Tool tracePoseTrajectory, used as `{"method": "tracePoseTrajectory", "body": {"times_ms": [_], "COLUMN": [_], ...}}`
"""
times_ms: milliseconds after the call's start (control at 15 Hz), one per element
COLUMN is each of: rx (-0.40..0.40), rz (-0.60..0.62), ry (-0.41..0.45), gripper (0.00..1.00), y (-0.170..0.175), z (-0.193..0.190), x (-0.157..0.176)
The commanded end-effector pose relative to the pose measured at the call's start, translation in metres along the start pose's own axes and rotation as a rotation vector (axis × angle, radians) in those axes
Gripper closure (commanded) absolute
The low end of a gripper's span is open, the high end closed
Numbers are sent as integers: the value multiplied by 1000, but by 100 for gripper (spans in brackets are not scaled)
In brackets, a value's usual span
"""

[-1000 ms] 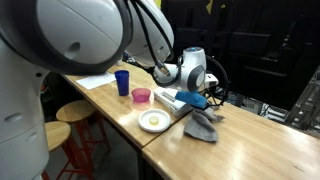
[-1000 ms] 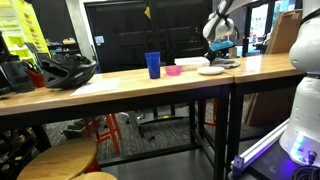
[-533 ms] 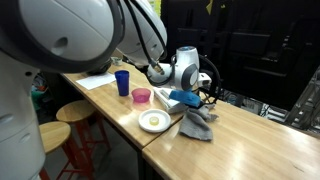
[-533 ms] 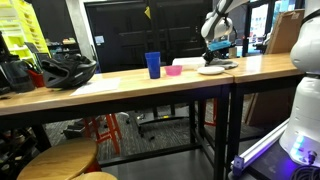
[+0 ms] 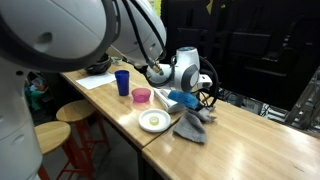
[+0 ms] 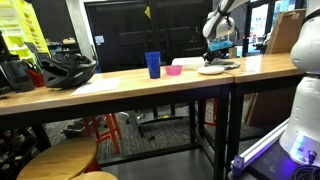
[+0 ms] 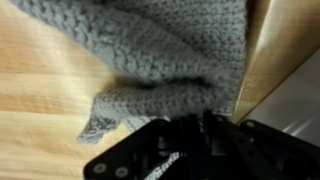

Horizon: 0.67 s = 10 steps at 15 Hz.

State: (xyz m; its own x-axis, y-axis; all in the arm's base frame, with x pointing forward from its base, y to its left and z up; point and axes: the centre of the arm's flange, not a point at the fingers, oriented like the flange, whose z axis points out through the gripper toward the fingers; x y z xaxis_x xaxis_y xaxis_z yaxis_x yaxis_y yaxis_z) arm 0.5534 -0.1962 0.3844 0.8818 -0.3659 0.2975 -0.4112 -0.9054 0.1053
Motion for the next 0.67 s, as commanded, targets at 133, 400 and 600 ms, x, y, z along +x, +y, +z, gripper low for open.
{"method": "tracePoseTrajectory", "body": {"times_ms": [133,400,600], "rx": [-14,-26,-43], "rz": [120,179,225], "ry": [-33,-62,-82], "gripper": [98,98,98], "y": [33,52,62], "z": [-12,-14,-18], "x": [-42,-58,-69]}}
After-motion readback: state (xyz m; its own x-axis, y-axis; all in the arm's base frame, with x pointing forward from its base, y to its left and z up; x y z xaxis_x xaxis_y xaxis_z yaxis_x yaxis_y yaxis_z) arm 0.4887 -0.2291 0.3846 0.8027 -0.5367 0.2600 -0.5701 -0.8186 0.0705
